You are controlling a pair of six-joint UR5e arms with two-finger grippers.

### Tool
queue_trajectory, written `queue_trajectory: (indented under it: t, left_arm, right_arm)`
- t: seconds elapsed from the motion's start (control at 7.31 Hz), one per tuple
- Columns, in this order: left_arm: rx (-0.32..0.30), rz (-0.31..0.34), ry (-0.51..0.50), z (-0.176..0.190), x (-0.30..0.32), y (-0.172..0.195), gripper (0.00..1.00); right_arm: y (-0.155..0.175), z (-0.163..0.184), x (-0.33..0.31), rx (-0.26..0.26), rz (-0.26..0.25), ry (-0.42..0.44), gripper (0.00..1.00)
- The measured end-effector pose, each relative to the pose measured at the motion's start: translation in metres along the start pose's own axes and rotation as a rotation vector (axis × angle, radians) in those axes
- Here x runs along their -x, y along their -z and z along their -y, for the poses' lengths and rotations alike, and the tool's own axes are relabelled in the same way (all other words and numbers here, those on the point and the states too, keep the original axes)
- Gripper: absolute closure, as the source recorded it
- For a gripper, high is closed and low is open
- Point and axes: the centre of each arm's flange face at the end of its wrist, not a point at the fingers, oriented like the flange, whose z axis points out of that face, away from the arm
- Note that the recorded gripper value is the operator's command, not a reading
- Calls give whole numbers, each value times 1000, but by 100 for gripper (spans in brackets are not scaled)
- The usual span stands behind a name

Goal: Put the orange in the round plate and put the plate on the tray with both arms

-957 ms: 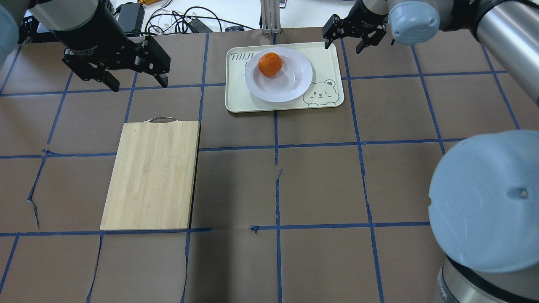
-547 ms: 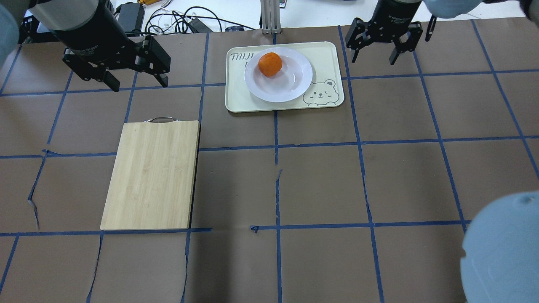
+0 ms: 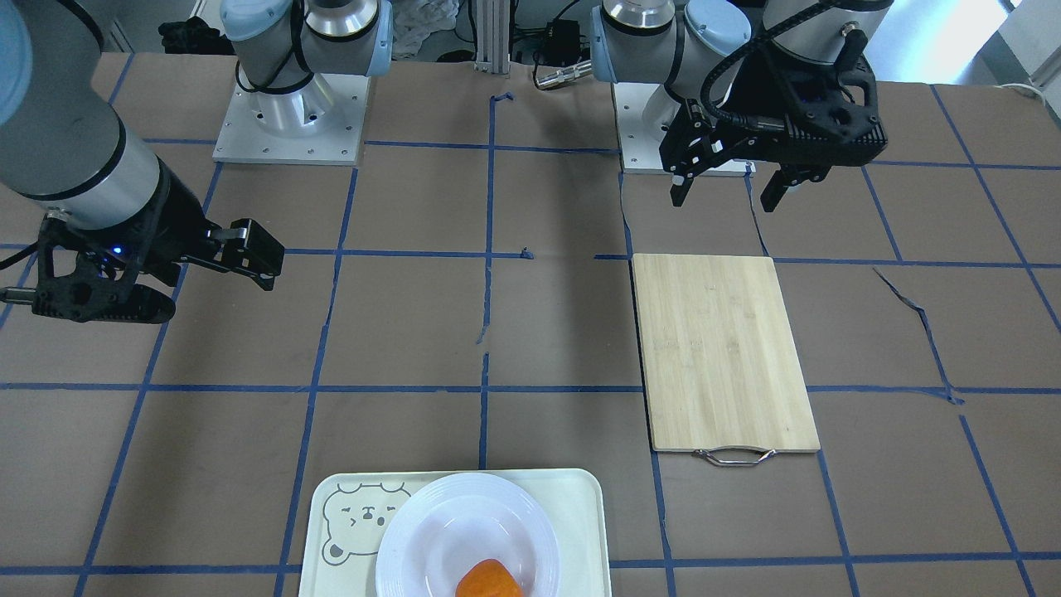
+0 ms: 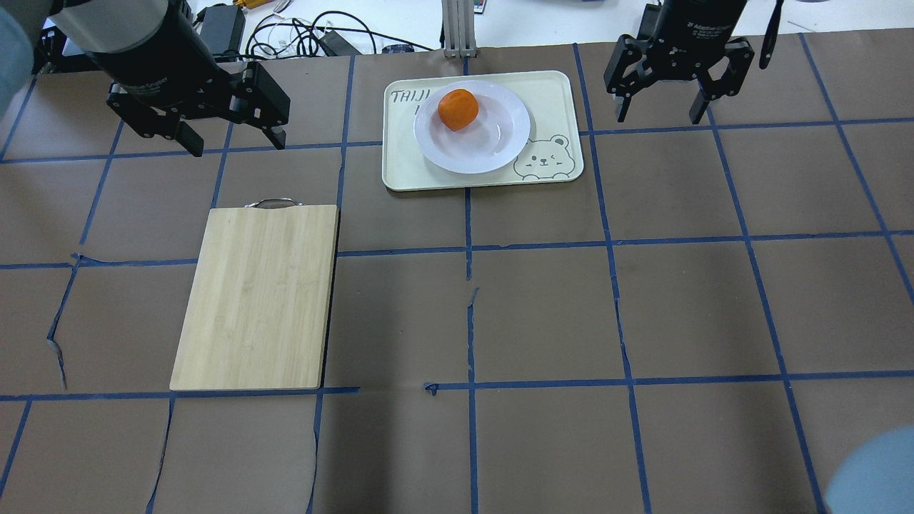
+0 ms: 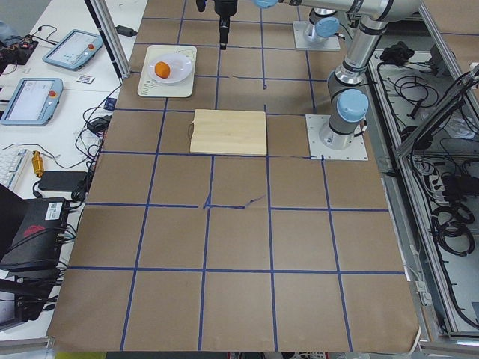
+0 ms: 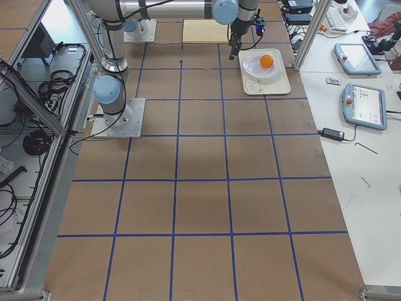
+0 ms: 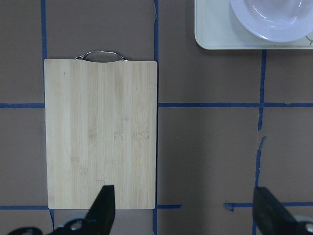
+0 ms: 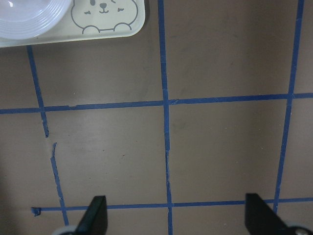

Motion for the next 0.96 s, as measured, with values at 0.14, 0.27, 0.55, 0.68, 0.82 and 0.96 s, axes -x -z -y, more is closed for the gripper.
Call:
queue_trajectory:
  t: [0.14,0.27,0.55,0.68,0.82,0.96]
  left_arm:
    - [0,0,0,0,0,0,0]
    - [0,0,0,0,0,0,0]
    - [0,0,0,0,0,0,0]
    - [0,0,0,0,0,0,0]
    - [0,0,0,0,0,0,0]
    - [0,1,0,0,0,0,0]
  right_arm:
    - [8,-9,0,-4,-2,0,0]
    - [15,-16,1,-13,-3,1,0]
    - [30,-29,2,-45,-4,-5,0]
    - [35,-35,3,-57,-3,-13,0]
    - [37,-40,3,-63,-2,-17,0]
    - [37,-45,3,-66,-2,-21,0]
